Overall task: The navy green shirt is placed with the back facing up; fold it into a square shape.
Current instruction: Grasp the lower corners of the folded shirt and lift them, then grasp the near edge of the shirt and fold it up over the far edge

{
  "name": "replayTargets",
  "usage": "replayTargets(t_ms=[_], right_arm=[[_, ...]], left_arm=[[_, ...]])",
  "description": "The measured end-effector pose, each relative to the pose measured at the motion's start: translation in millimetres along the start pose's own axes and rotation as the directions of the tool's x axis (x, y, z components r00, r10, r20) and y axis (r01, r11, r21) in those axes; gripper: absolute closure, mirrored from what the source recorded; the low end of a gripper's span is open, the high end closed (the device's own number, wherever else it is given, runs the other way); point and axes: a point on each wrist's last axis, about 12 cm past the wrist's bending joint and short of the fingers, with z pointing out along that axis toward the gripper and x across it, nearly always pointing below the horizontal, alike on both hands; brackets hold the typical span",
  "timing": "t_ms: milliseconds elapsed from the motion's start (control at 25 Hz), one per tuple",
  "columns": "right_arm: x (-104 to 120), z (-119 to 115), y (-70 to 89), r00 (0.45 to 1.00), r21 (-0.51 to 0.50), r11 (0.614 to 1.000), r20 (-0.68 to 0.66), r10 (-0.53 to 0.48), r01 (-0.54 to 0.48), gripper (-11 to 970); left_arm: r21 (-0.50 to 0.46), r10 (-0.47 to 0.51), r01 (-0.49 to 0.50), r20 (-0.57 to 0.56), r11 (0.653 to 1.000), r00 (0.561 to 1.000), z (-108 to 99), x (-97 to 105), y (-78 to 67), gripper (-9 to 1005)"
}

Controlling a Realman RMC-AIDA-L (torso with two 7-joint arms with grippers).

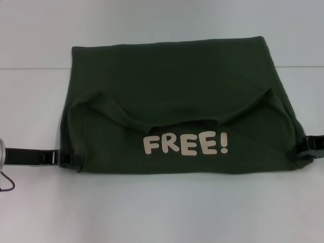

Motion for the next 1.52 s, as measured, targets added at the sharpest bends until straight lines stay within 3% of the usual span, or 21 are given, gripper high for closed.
replayTargets(t_ms=[160,240,520,720,880,1080,1320,1520], right_arm=[[0,0,0.4,1.0,-0.002,1.0,-0.001,-0.001,0.001,650],[-1,-1,0.5,1.0,-0.003,1.0,-0.001,-0.002,0.002,879],[3,-8,1.2,0.999,-0.056,0.998,-0.034,-0.023,0.021,915],[19,-20,-1.2,0.99,-0.135,0.99,-0.124,-0.061,0.044,934],[40,-24,-3.3,0.969,-0.203,0.977,-0.219,-0.114,0.069,932],[70,-22,-4.4,0.929,-0.293,0.953,-0.324,-0.178,0.081,930],[102,-10,-0.5,0.86,-0.359,0.928,-0.438,-0.26,0.097,927],[113,-3,0.2,0.846,-0.372,0.923,-0.458,-0.274,0.098,924]], left_arm=[[0.003,-0.004,0.004,0.003,1.0,1.0,-2,-1,0.5,965],[0.01,-0.007,0.007,0.005,1.0,1.0,-3,-1,0.3,965],[0.057,-0.009,0.01,-0.026,0.998,1.0,-8,1,-3.1,965],[0.153,-0.014,0.033,-0.126,0.988,0.992,-16,10,-10.8,965],[0.284,-0.028,0.096,-0.234,0.954,0.972,-29,27,-19.6,965],[0.378,-0.05,0.191,-0.351,0.906,0.935,-44,49,-27.6,965],[0.382,-0.047,0.252,-0.471,0.889,0.881,-53,64,-29.4,965],[0.402,-0.031,0.263,-0.498,0.877,0.866,-51,65,-32.3,965]])
